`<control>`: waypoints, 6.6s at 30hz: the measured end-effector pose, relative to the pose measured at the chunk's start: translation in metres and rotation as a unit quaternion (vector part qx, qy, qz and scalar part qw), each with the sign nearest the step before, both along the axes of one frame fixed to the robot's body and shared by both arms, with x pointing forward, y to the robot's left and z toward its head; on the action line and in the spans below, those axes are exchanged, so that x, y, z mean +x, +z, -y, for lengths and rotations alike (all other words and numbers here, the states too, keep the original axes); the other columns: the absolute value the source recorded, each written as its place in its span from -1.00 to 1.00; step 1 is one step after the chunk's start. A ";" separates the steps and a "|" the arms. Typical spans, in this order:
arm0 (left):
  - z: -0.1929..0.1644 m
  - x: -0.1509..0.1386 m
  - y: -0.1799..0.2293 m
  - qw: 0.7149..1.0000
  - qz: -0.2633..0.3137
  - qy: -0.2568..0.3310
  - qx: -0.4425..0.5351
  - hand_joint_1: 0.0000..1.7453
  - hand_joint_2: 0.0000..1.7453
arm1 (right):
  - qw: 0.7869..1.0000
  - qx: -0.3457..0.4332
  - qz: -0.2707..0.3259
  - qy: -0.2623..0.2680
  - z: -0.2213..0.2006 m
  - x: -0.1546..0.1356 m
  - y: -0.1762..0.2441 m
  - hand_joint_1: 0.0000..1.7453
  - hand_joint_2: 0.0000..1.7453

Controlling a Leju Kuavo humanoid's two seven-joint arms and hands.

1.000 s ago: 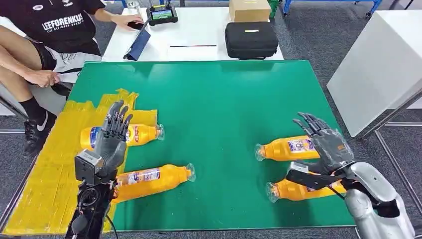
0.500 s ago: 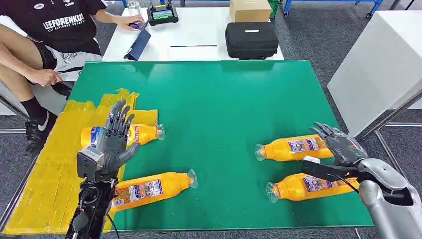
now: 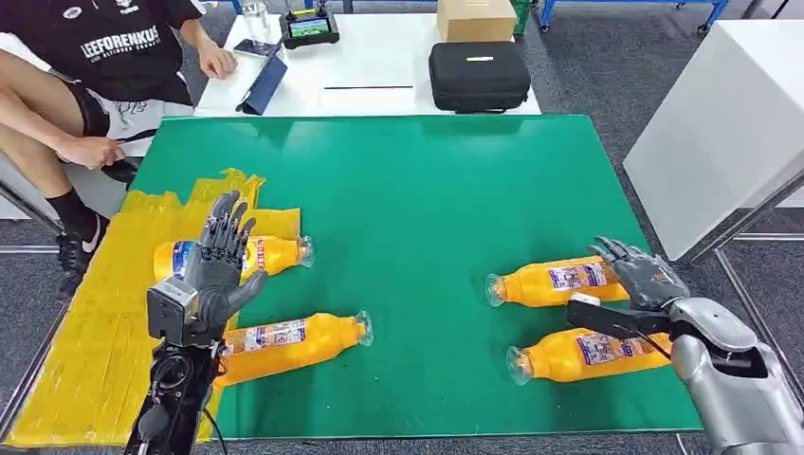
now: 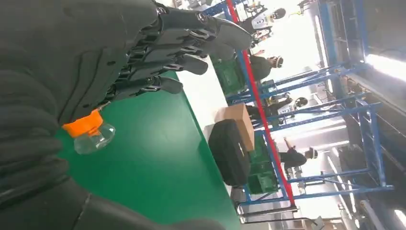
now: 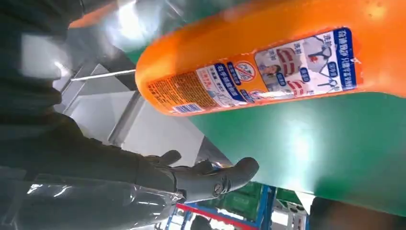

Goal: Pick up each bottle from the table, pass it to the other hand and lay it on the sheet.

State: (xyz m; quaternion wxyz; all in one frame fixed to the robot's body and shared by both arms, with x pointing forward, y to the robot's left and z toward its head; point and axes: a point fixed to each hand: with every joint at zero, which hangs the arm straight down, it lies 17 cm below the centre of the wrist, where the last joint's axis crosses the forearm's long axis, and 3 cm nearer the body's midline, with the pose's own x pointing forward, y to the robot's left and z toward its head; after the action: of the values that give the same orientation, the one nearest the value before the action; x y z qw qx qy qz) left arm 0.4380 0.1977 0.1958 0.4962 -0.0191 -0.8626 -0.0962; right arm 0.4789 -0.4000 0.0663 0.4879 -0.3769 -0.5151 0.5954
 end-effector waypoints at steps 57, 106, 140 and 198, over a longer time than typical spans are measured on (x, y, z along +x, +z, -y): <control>-0.019 -0.018 -0.035 0.998 -0.050 0.041 -0.004 -1.00 1.00 | 0.982 -0.173 0.011 -0.081 0.003 0.046 -0.054 1.00 1.00; 0.124 -0.059 0.021 0.988 0.010 -0.149 0.032 -1.00 1.00 | 0.883 0.343 0.311 -0.078 -0.160 0.011 0.113 1.00 1.00; 0.134 -0.054 0.045 0.991 0.028 -0.126 0.037 -1.00 1.00 | 0.810 0.568 0.027 0.146 -0.405 -0.038 0.118 1.00 1.00; 0.130 -0.058 0.028 0.996 0.029 -0.052 0.062 -1.00 1.00 | 0.823 0.537 -0.043 0.178 -0.449 -0.082 0.076 1.00 1.00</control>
State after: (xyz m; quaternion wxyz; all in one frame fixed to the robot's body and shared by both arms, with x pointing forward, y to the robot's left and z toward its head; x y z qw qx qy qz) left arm 0.3804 0.0676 0.2237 0.4651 -0.0306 -0.8671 -0.1755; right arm 0.3966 0.0488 0.1423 0.5201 0.0692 -0.7902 0.3166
